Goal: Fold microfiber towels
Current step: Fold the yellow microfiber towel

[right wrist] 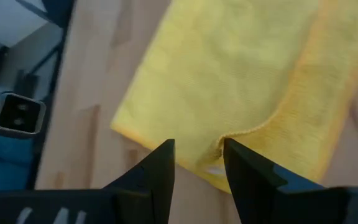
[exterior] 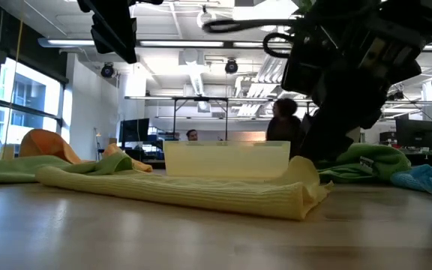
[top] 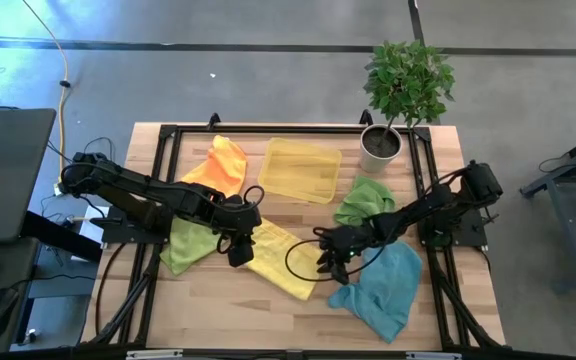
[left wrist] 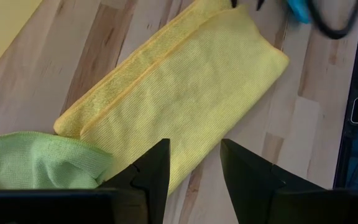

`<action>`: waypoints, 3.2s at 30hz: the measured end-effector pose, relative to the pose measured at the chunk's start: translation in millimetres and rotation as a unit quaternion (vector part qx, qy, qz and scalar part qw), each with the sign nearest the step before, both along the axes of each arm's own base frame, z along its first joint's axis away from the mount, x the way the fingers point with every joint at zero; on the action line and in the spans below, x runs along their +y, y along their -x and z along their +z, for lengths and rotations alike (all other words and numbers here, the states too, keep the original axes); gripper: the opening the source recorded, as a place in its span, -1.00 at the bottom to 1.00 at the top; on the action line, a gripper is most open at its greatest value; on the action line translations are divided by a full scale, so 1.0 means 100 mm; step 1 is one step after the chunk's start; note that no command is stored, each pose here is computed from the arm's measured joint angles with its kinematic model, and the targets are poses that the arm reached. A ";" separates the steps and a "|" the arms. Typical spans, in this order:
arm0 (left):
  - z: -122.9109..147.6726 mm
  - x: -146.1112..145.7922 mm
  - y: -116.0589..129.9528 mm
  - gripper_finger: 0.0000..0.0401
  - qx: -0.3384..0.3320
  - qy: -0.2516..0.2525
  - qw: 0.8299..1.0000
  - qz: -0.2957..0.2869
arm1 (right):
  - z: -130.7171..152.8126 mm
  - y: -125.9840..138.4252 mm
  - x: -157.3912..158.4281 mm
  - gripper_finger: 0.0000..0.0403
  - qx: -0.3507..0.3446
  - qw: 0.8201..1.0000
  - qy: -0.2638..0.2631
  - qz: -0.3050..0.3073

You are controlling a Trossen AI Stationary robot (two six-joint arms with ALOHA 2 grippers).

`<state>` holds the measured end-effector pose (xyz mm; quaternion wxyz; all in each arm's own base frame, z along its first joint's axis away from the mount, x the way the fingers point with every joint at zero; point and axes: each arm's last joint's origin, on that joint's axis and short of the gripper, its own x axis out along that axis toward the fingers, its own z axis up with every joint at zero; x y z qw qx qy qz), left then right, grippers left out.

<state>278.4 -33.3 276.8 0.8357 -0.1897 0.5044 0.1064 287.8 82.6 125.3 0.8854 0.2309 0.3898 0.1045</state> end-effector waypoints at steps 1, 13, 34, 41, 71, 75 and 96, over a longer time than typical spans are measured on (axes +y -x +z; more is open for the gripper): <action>0.00 0.00 0.00 -0.34 0.000 0.000 1.000 0.000 | -0.01 0.00 0.00 -0.36 0.004 1.000 0.004 -0.004; 0.00 0.00 0.00 -0.34 0.000 0.001 1.000 0.002 | -0.10 0.00 0.00 -0.36 0.038 0.998 -0.024 -0.041; 0.00 0.00 0.00 -0.34 -0.002 -0.002 1.000 0.000 | -0.12 -0.03 0.02 -0.98 0.082 0.981 -0.137 -0.114; 0.03 0.00 -0.05 -0.34 -0.031 -0.047 0.995 -0.082 | 0.14 0.06 -0.01 -1.00 0.075 0.981 -0.139 -0.112; -1.09 0.62 -1.04 -0.34 -0.126 0.021 0.963 -0.239 | 0.53 0.01 -0.02 -1.00 -0.002 0.996 -0.050 -0.078; -1.19 0.66 -1.10 -0.34 -0.134 0.011 0.960 -0.244 | 0.53 0.02 0.01 -1.00 -0.006 0.997 -0.041 -0.067; -1.38 0.84 -0.75 -0.34 -0.023 0.160 0.936 -0.314 | 0.48 0.09 0.08 -1.00 0.023 0.998 -0.017 -0.052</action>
